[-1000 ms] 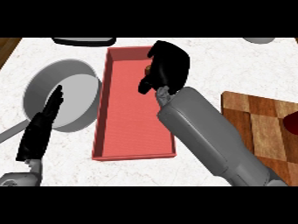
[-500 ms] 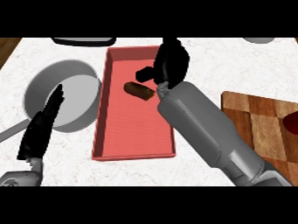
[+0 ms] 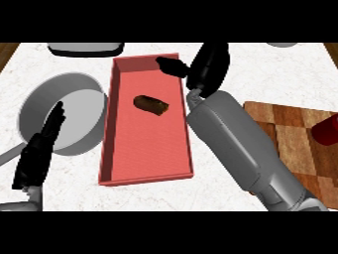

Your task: Pick the sweet potato from the cutting board and place it in the cardboard box

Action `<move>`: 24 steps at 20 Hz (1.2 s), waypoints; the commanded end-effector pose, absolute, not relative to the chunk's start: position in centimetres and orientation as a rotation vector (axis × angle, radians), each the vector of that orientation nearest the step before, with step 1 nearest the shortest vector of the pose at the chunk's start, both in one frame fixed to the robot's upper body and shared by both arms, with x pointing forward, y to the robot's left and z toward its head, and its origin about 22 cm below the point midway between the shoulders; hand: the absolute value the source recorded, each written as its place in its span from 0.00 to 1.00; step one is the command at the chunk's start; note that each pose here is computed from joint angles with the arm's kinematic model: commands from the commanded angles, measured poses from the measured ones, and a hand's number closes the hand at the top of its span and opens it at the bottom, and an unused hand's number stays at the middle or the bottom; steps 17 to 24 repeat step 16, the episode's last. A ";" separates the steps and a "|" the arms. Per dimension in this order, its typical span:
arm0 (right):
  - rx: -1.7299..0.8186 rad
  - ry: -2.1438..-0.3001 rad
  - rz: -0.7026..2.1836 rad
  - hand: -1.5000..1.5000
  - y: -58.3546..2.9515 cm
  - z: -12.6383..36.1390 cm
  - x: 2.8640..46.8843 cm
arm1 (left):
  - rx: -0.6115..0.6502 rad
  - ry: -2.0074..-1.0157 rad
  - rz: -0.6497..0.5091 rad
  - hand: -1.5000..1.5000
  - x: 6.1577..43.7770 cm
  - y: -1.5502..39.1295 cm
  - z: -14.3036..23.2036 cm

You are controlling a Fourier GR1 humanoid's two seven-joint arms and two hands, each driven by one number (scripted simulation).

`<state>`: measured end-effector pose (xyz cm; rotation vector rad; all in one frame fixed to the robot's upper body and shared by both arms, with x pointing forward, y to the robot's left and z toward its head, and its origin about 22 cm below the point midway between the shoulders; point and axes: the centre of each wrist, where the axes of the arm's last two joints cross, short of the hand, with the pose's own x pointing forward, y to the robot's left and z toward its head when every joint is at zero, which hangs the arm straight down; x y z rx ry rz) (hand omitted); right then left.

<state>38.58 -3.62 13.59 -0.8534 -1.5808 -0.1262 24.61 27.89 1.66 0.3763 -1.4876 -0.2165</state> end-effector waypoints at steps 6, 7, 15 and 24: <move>-0.864 -1.587 -0.497 0.00 -10.4 12.1 35.2 | 0.414 -1.421 -0.165 0.50 22.7 30.4 0.3; -0.877 -1.569 -0.494 0.00 -12.3 12.4 34.7 | 0.429 -1.410 -0.159 0.50 22.8 30.2 0.0; -0.869 -1.627 -0.464 0.00 -18.8 13.1 24.0 | 0.418 -1.438 -0.173 0.50 22.3 29.7 0.0; -0.871 -1.616 -0.452 0.00 -20.4 12.5 22.5 | 0.408 -1.433 -0.150 0.50 23.1 30.6 1.2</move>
